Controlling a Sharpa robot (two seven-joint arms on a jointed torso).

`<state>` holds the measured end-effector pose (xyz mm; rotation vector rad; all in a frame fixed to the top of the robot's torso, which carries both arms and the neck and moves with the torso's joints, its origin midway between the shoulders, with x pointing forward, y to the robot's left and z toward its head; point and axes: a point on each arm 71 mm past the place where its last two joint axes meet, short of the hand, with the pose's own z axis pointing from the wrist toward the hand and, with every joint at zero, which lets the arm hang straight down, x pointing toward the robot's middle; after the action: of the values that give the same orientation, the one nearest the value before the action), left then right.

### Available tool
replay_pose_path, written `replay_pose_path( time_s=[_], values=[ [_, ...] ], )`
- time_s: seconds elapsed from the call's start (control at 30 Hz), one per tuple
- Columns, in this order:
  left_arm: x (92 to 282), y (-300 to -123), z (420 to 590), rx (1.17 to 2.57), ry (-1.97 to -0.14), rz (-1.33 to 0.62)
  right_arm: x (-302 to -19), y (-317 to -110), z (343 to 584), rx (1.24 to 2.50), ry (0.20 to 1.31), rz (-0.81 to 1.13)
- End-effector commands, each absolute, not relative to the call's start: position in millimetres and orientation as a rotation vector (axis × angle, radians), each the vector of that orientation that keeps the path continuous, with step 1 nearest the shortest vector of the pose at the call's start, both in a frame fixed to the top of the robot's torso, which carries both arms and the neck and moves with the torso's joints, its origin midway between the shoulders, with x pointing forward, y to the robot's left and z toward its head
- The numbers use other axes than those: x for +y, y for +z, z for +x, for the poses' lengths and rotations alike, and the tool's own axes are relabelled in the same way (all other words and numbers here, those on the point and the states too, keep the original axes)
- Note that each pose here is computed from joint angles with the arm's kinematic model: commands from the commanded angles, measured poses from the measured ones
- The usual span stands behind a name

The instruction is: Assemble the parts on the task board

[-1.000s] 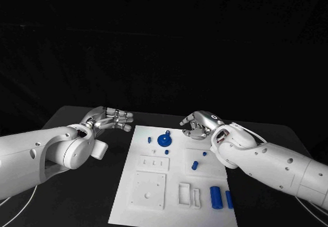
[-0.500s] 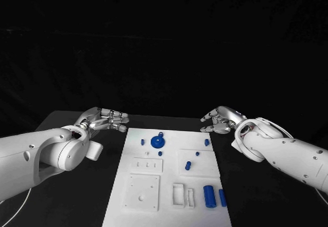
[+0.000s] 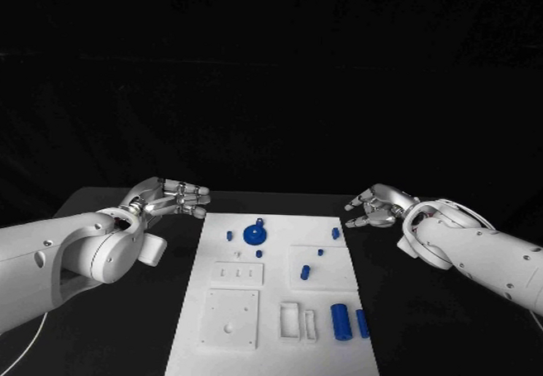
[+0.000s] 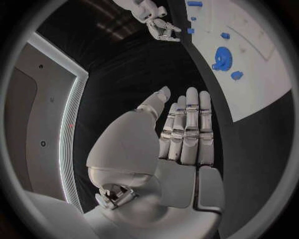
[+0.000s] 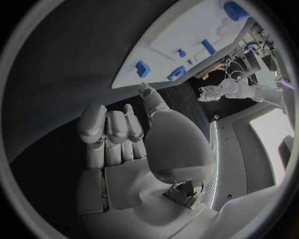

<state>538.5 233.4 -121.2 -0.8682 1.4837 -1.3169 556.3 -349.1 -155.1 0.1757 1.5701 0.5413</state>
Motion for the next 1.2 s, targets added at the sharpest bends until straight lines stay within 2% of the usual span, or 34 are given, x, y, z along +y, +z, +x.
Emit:
replay_pose_path(
  time_s=[0.03, 0.53, 1.2],
  values=[
    [230.9, -120.7, 537.8, 1.489, -1.344, -0.845, -347.2, -163.2, 555.7, 1.611, 0.592, 0.171],
    [230.4, -122.5, 537.0, 1.502, -1.351, -0.834, -337.4, -184.2, 555.3, 1.642, 0.638, 0.197],
    [232.0, -122.8, 536.3, 1.506, -1.339, -0.833, -335.4, -192.8, 552.5, 1.673, 0.649, 0.202]
  ],
)
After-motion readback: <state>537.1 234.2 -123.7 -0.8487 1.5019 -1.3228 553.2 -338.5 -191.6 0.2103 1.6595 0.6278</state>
